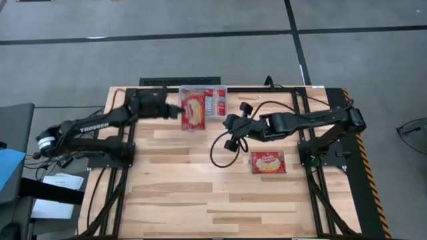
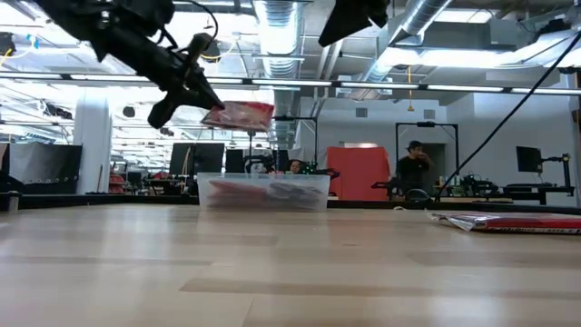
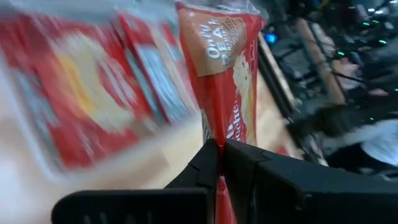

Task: Sort popcorn bags into baskets
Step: Put the red popcorn bag into the transparent bin

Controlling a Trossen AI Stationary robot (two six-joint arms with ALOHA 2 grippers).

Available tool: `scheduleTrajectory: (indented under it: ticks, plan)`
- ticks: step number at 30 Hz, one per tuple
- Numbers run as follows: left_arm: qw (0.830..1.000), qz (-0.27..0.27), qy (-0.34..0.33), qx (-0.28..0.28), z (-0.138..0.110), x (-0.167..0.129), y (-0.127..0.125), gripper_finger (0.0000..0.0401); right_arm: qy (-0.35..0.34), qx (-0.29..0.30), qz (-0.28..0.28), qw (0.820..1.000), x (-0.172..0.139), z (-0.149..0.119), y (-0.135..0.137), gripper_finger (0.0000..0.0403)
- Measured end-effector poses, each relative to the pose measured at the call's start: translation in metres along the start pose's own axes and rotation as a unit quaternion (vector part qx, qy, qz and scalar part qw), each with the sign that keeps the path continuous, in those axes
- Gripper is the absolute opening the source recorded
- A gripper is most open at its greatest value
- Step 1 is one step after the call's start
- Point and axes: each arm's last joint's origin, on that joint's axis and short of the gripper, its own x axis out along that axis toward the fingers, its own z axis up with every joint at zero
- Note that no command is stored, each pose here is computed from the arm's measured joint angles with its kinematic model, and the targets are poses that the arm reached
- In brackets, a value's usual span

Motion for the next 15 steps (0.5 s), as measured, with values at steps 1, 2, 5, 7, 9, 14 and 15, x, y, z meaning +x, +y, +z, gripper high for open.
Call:
scheduleTrajectory:
  ticks: [1,2,5,7,9,14,15]
  plan:
    - [1.0,0.007,-0.002,0.006,0.01,0.002,0.003,0.0,0.001,0.0,0.001,1.0,0.0,0.0,0.001,0.0025]
    - [1.0,0.014,-0.001,0.011,0.018,0.004,0.006,0.0,0.004,-0.002,0.001,1.0,0.0,-0.001,0.001,0.0028]
    - [0.999,0.028,0.014,0.021,0.04,0.015,0.019,0.0,0.007,-0.007,0.005,1.0,-0.002,-0.002,0.004,0.0031]
    - [0.999,0.039,0.027,0.019,0.049,0.024,0.03,0.0,0.014,-0.014,0.007,1.0,-0.001,-0.005,0.007,0.0027]
    - [0.998,0.052,0.041,0.005,0.054,0.035,0.043,0.0,0.026,-0.024,0.008,0.999,-0.001,-0.008,0.01,0.002]
    - [0.995,0.069,0.067,-0.012,0.064,0.059,0.069,0.0,0.045,-0.035,0.013,0.998,-0.005,-0.013,0.016,0.0013]
    - [0.995,0.07,0.072,-0.017,0.066,0.063,0.073,0.0,0.047,-0.033,0.014,0.998,-0.005,-0.014,0.017,0.0014]
